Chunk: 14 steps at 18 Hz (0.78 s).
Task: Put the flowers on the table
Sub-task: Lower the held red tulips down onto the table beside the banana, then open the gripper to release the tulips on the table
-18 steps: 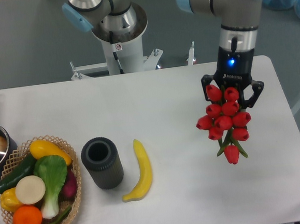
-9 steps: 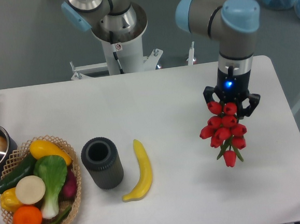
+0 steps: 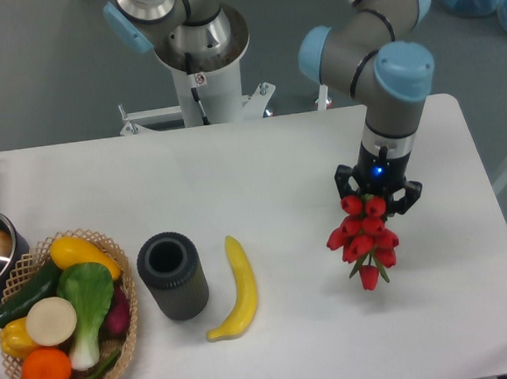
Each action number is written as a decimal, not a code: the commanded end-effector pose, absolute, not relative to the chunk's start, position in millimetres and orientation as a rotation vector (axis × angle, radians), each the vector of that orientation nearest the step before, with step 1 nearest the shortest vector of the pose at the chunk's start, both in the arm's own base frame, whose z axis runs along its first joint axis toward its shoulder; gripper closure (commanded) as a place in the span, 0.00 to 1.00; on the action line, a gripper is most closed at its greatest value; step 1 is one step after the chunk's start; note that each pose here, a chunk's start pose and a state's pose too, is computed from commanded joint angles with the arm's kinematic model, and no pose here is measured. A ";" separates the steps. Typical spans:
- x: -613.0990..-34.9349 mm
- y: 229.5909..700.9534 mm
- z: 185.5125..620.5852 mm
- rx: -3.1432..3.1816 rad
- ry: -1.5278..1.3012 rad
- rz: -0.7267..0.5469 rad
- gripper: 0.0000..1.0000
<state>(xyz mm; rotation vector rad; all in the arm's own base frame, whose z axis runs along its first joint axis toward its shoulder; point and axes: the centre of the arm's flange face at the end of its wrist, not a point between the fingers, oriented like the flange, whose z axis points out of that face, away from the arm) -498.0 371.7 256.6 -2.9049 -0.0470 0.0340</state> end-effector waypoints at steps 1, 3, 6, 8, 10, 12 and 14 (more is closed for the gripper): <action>-498.6 372.0 253.1 -2.907 -0.048 0.028 0.48; -497.7 372.6 246.9 -2.912 -0.047 0.011 0.48; -490.9 381.7 238.4 -2.918 -0.025 -0.010 0.48; -490.4 383.4 232.8 -2.923 -0.024 -0.023 0.48; -490.7 383.7 234.4 -2.920 -0.026 -0.020 0.39; -491.1 384.0 235.1 -2.918 -0.023 -0.018 0.34; -493.8 385.2 239.2 -2.914 -0.015 -0.003 0.11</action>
